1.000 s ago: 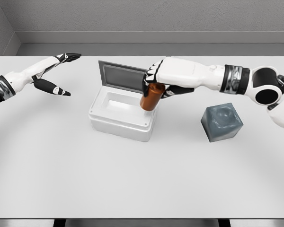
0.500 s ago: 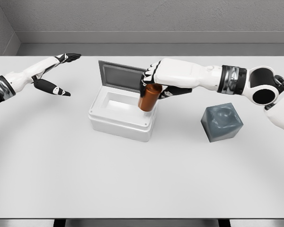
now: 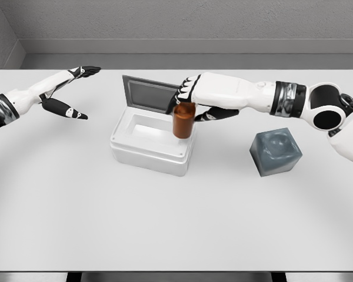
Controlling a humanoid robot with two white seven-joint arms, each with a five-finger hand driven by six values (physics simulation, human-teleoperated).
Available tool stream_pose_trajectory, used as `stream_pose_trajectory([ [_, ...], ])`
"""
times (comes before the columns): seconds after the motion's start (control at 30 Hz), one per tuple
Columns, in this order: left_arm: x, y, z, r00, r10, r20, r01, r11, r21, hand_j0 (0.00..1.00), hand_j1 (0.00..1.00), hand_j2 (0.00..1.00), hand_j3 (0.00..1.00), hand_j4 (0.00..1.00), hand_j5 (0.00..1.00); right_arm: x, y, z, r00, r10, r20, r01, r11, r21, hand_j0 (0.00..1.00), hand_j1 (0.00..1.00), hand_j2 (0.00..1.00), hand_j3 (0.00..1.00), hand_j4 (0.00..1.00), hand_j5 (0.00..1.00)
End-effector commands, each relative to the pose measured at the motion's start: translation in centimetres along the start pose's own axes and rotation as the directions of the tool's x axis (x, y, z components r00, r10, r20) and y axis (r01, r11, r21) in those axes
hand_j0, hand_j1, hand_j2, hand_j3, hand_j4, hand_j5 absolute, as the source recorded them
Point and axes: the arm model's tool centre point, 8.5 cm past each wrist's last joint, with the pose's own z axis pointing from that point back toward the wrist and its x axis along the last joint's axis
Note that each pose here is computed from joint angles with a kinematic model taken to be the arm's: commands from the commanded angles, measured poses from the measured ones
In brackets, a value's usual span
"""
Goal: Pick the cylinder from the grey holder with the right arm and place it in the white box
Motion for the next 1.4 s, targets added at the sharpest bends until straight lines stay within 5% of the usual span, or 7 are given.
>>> stream_pose_trajectory([
  [0.0,0.0,0.1,0.0,1.0,0.006,0.002,-0.006,1.0,0.006,1.0,1.0,1.0,1.0,1.0,1.0,0.2,-0.1,-0.2,1.0,-0.005,0.007,0.005,1.0,-0.004,0.75,0.75,0.75,0.75,0.75,0.75],
  [0.27,0.0,0.1,0.1,1.0,0.005,0.001,-0.005,1.0,0.007,1.0,1.0,1.0,1.0,1.0,1.0,0.5,-0.3,-0.6,1.0,-0.002,0.02,0.002,1.0,-0.012,0.88,0.88,0.88,0.88,0.88,0.88],
  [0.57,0.1,0.6,0.1,1.0,0.005,0.004,-0.005,1.0,0.019,1.0,1.0,1.0,1.0,1.0,1.0,2.3,-4.8,5.8,0.991,0.129,-0.031,-0.132,0.985,-0.108,1.0,1.0,1.0,1.0,1.0,1.0],
  [0.73,0.7,0.2,-1.0,1.0,0.009,0.028,-0.009,1.0,0.014,1.0,1.0,1.0,1.0,1.0,1.0,1.6,-1.9,10.3,0.988,0.09,-0.122,-0.092,0.996,-0.01,1.0,1.0,1.0,1.0,1.0,1.0],
  [1.03,1.3,0.5,-3.0,0.999,0.015,0.038,-0.016,1.0,0.02,1.0,1.0,1.0,1.0,1.0,1.0,1.1,-1.9,12.3,0.981,0.094,-0.169,-0.093,0.996,0.013,1.0,1.0,1.0,1.0,1.0,1.0],
  [1.23,2.5,0.7,-4.9,0.996,-0.087,0.02,0.088,0.995,-0.042,1.0,1.0,1.0,1.0,1.0,1.0,1.0,-2.4,14.3,0.975,0.085,-0.207,-0.082,0.996,0.023,1.0,1.0,1.0,1.0,1.0,1.0],
  [1.37,2.4,0.6,-5.3,0.996,-0.092,0.011,0.092,0.994,-0.052,1.0,1.0,1.0,1.0,1.0,1.0,1.0,-2.9,15.4,0.968,0.096,-0.23,-0.091,0.995,0.036,1.0,1.0,1.0,1.0,1.0,1.0],
])
